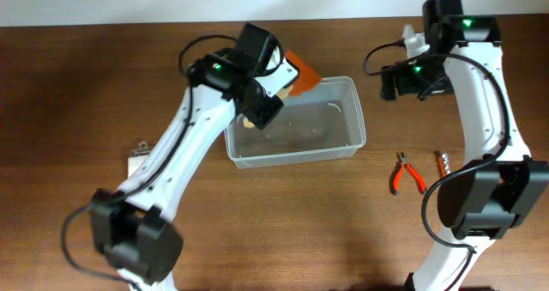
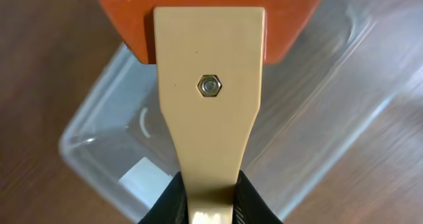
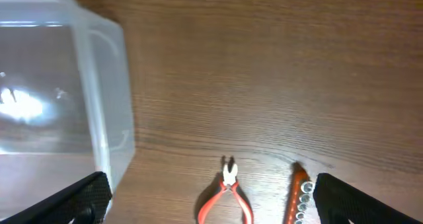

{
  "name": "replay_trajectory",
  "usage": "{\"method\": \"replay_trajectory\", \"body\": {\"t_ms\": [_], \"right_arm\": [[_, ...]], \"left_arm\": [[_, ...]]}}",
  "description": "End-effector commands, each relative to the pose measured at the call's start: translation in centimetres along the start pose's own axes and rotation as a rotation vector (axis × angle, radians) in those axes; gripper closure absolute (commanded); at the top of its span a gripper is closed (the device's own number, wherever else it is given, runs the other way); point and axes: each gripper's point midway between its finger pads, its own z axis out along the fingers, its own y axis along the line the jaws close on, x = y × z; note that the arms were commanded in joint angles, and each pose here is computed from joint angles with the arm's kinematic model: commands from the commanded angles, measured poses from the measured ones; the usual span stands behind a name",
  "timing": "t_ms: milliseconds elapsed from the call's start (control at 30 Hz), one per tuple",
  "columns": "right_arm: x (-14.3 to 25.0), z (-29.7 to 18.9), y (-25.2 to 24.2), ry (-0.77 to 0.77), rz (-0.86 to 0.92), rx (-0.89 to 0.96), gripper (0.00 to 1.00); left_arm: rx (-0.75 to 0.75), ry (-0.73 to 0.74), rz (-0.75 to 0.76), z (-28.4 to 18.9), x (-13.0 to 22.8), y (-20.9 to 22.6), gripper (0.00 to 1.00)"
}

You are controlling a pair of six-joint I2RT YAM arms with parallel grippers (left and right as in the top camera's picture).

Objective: Pack container
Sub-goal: 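Lift the scraper with the left gripper and lower it into the box, then open the left gripper and withdraw it from the box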

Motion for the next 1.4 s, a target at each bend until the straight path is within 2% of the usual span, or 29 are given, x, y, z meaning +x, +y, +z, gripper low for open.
{"method": "replay_trajectory", "body": {"t_ms": [0, 200, 767, 867, 1000, 1100, 1367], "right_arm": [[0.2, -0.3, -1.5, -0.006, 0.042, 0.007, 0.01], [0.4, -0.3, -2.5, -0.008, 0.067, 0.011, 0.01], [0.3, -0.3, -2.7, -0.012, 0.07, 0.012, 0.01], [0.3, -0.3, -2.7, -0.012, 0.07, 0.012, 0.01], [0.3, -0.3, -2.7, -0.013, 0.07, 0.012, 0.01], [0.3, -0.3, -2.7, -0.013, 0.07, 0.012, 0.01], [0.2, -0.3, -2.7, -0.014, 0.07, 0.012, 0.01]], "left_arm": [[0.049, 0.046, 0.102, 2.8, 0.3, -0.7, 0.98], [0.148, 0.112, 0.186, 6.2, 1.5, -2.5, 0.98], [0.2, 0.222, 0.18, 11.4, 3.7, -3.3, 0.96], [0.203, 0.229, 0.179, 11.7, 3.9, -3.4, 0.9], [0.202, 0.227, 0.179, 11.7, 3.8, -3.3, 0.64], [0.202, 0.227, 0.179, 11.7, 3.8, -3.3, 0.52], [0.18, 0.194, 0.137, 10.8, 2.5, -3.0, 0.47]]}}
